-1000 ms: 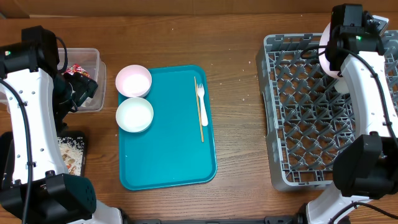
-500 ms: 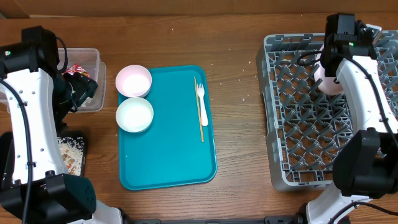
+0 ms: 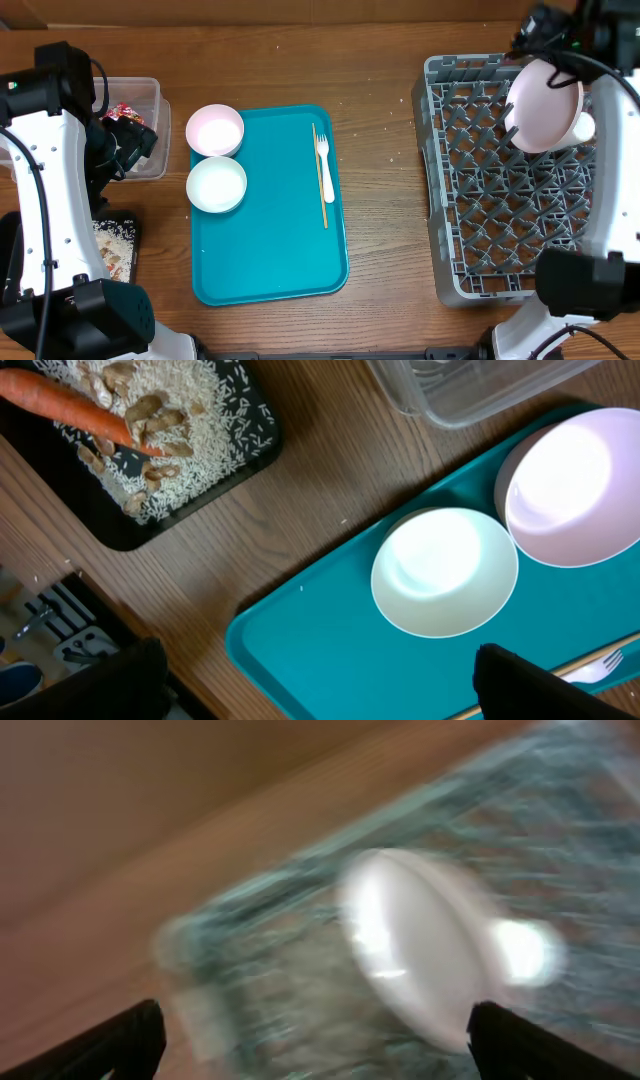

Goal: Sort waste into correct bins and load items into the dishwasher
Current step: 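Carry the white plate to the rack and stand it upright, then reach the right gripper to the pale green bowl and grasp it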

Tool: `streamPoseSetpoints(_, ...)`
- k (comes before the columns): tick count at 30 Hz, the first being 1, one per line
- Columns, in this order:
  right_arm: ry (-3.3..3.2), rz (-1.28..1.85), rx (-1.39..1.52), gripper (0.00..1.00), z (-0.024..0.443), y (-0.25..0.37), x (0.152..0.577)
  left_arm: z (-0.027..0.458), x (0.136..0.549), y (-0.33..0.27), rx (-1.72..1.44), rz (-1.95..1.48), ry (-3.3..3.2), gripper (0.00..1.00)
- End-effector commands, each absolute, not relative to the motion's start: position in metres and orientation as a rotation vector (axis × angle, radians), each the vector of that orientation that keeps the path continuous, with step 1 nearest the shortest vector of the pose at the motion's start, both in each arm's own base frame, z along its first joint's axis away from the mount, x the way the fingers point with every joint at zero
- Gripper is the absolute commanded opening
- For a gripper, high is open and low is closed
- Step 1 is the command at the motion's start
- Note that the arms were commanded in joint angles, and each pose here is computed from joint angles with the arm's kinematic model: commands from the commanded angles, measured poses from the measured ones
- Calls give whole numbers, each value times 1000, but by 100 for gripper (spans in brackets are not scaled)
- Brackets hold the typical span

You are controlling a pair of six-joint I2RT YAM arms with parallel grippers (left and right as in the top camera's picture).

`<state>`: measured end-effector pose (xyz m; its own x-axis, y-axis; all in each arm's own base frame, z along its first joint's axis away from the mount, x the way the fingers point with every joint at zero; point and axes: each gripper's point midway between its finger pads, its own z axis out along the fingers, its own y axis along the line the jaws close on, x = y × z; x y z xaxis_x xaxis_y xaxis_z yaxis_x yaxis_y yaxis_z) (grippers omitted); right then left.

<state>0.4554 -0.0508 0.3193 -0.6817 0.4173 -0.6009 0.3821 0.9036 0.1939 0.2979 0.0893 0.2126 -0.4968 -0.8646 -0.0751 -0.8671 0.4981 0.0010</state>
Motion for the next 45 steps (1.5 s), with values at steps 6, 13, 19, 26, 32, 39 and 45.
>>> streamPoseSetpoints(6,2469,933,-24,100,338,150,426,211,299,89,-1538,74,2668,100)
streamPoseSetpoints(13,2519,969,-437,100,278,302,382,211,299,89,-1538,74,2668,100)
streamPoseSetpoints(19,2642,834,-331,95,207,359,372,211,299,89,-1538,74,2668,100)
streamPoseSetpoints(26,2796,828,-323,69,108,421,354,211,299,89,-1538,74,2668,100)
streamPoseSetpoints(32,2898,742,-272,58,53,429,344,211,299,89,-1538,74,2668,100)
streamPoseSetpoints(39,2899,575,-231,41,39,418,346,211,299,89,-1538,74,2668,100)
streamPoseSetpoints(45,2895,607,-232,41,41,427,340,211,299,89,-1538,74,2668,100)
